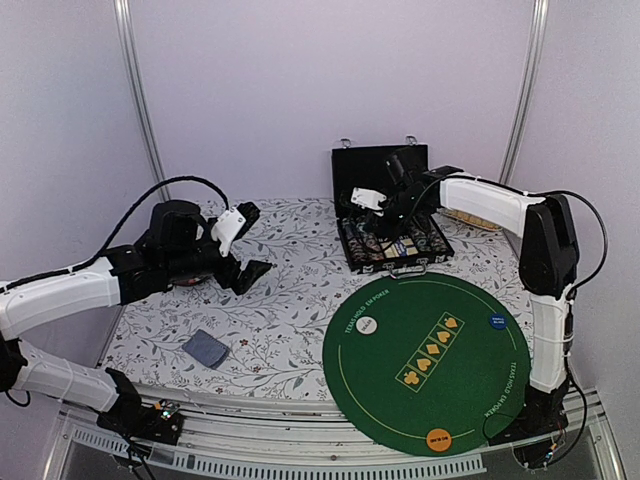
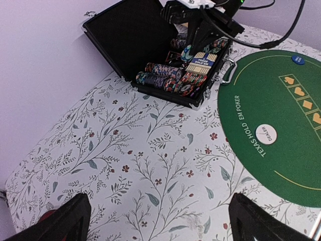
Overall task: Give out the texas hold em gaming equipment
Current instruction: Place the poker chips pile in the big blind area.
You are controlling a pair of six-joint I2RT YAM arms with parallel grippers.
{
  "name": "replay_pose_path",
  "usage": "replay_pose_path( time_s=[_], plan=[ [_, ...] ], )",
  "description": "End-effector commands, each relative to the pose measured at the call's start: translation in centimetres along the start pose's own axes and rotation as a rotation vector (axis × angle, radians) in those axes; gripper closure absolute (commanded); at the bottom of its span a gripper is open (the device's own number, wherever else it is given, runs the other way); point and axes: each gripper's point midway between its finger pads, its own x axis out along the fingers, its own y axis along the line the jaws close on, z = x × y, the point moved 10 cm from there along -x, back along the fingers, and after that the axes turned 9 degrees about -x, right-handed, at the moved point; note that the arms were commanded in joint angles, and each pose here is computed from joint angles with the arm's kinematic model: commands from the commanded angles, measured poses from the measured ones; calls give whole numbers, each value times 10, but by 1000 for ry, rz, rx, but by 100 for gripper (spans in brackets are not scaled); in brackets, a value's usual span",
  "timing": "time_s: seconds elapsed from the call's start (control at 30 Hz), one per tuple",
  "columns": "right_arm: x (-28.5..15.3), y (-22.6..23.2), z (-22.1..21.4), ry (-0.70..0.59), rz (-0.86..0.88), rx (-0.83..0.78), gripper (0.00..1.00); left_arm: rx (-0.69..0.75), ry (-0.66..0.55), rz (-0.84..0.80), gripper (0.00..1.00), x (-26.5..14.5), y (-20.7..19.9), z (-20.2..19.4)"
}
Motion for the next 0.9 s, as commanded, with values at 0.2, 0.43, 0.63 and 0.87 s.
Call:
replay_pose_path(
  time_s=[0.2, 0.43, 0.63, 0.87],
  plan=[
    [-81, 7, 24, -241, 70, 389, 98, 4, -34, 9, 2, -7, 1, 5],
    [-119, 80, 7, -187, 327, 762, 98, -1, -45, 7, 2, -8, 1, 7],
    [-116, 168, -8, -85, 599, 897, 98, -7, -46, 4, 2, -8, 1, 7],
    [-88, 251, 0, 18, 893, 935, 98, -4, -44, 9, 2, -8, 1, 7]
  ],
)
